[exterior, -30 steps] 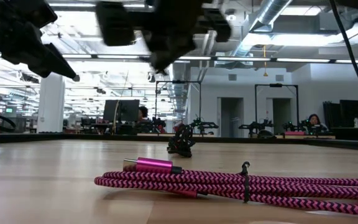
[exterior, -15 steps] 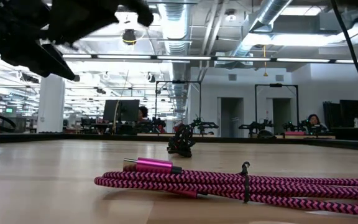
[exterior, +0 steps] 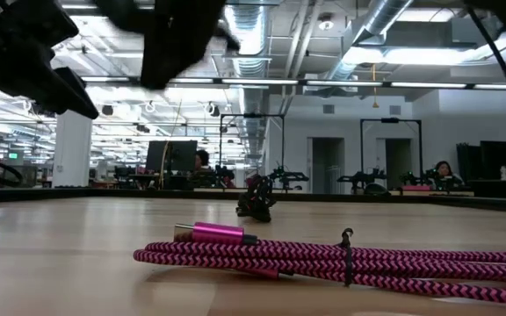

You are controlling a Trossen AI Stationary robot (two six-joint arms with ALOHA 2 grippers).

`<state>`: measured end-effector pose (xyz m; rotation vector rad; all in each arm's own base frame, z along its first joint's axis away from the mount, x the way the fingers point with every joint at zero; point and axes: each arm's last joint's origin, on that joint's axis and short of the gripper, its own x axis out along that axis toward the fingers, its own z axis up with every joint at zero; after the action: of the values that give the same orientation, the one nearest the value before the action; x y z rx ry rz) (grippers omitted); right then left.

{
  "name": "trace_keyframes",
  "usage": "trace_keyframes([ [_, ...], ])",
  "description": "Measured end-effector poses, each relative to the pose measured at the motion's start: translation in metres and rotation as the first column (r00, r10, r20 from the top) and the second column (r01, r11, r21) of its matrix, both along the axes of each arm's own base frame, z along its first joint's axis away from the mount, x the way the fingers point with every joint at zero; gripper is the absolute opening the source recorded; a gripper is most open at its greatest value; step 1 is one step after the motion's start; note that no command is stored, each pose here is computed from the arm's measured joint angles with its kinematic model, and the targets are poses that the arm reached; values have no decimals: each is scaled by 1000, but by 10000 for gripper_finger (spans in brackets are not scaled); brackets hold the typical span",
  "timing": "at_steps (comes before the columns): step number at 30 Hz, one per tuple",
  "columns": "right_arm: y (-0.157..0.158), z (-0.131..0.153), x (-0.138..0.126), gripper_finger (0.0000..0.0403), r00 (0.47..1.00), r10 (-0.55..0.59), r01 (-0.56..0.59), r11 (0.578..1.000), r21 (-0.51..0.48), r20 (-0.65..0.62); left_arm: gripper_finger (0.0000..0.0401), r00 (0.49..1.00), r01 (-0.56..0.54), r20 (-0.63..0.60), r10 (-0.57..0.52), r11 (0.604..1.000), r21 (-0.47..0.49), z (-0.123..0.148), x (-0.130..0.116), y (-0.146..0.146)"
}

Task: Pick and place USB-C Cables
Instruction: Put the top left black charger cable into the yellow bin

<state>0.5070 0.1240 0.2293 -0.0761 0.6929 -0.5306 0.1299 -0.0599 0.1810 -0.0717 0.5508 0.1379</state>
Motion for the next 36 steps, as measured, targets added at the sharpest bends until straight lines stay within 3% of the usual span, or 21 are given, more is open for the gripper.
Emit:
trace_keyframes([
  [3,-9,-35,10,40,992,113,-121,980,156,56,132,1000,-1,-31,2,1000,10,-3,-2,1],
  [6,-18,-59,15,40,961,194,-242,935,260,196,132,999,-3,-52,4,1000,12,-5,-3,1],
  [10,-39,-91,7,40,974,159,-207,912,353,160,132,998,-25,-61,26,999,23,-6,-4,3],
  [12,-47,-98,3,40,975,145,-198,910,364,168,132,998,-31,-54,32,999,20,-5,-4,3],
  [16,-51,-84,-6,40,950,143,-239,905,351,278,132,998,-40,-55,40,999,7,-5,-4,3],
  [21,-58,-76,-35,40,921,140,-267,906,328,363,132,995,-67,-81,66,998,-9,-8,-6,4],
  [23,-60,-68,-48,40,867,129,-305,901,308,481,132,993,-77,-89,76,997,-15,-9,-7,4],
  [27,-63,-68,-73,40,702,130,-415,874,254,700,132,994,-96,-62,95,995,-11,-7,-6,4],
  [31,-62,-79,-81,40,555,145,-502,843,191,819,132,990,-112,82,111,994,6,-2,0,1],
  [33,-62,-84,-80,40,526,161,-523,835,169,835,133,982,-85,169,81,996,15,-3,3,-1],
  [36,-60,-96,-75,40,533,193,-529,836,146,824,133,953,-23,301,21,1000,1,-4,5,-3],
])
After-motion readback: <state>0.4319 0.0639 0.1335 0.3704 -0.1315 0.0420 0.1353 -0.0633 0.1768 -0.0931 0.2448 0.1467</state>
